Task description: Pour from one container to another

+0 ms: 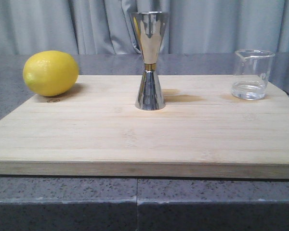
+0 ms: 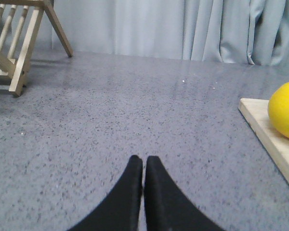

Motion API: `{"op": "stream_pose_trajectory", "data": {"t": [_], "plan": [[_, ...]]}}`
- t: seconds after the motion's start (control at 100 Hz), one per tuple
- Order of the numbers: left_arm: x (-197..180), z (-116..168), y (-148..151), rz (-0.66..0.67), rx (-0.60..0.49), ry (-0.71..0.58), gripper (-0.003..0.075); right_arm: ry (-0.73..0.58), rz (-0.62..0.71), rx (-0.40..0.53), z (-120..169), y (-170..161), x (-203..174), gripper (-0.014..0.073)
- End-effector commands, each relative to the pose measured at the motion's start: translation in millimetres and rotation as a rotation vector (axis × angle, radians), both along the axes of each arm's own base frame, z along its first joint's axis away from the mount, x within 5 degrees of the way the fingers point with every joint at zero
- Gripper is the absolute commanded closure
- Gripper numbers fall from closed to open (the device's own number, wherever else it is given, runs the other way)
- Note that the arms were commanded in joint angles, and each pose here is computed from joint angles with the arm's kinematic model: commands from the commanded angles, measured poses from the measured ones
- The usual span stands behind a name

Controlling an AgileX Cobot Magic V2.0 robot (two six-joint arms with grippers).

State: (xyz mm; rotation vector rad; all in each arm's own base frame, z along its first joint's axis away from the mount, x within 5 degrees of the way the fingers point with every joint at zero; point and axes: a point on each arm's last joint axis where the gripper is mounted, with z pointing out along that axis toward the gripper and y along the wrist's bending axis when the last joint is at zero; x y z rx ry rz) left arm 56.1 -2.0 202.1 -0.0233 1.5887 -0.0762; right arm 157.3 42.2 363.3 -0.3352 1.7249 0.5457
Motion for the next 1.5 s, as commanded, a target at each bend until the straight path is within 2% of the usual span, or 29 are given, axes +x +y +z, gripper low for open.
{"op": "stream_pose_trajectory", "data": {"t": [0.0, 0.98, 1.13, 1.27, 1.49], "plan": [[-0.8, 1.9, 0.2, 0.001, -0.014, -0.100, 0.0739, -0.038, -0.033, -0.019, 8.6, -3.0, -0.2, 0.0666], [-0.8, 1.9, 0.0, -0.002, -0.007, -0.101, 0.0739, -0.048, -0.030, -0.019, 9.6, -1.9, -2.8, 0.0666], [-0.8, 1.9, 0.0, -0.002, -0.007, -0.101, 0.0739, -0.189, -0.194, -0.049, 12.0, -13.2, -29.6, 0.0666], [-0.8, 1.9, 0.0, -0.002, -0.007, -0.101, 0.0739, -0.296, -0.405, -0.034, -10.3, -28.7, -64.9, 0.0666], [-0.8, 1.9, 0.0, -0.002, -0.007, -0.101, 0.0739, -0.437, -0.481, -0.008, -37.5, -32.3, -108.5, 0.0666]]}}
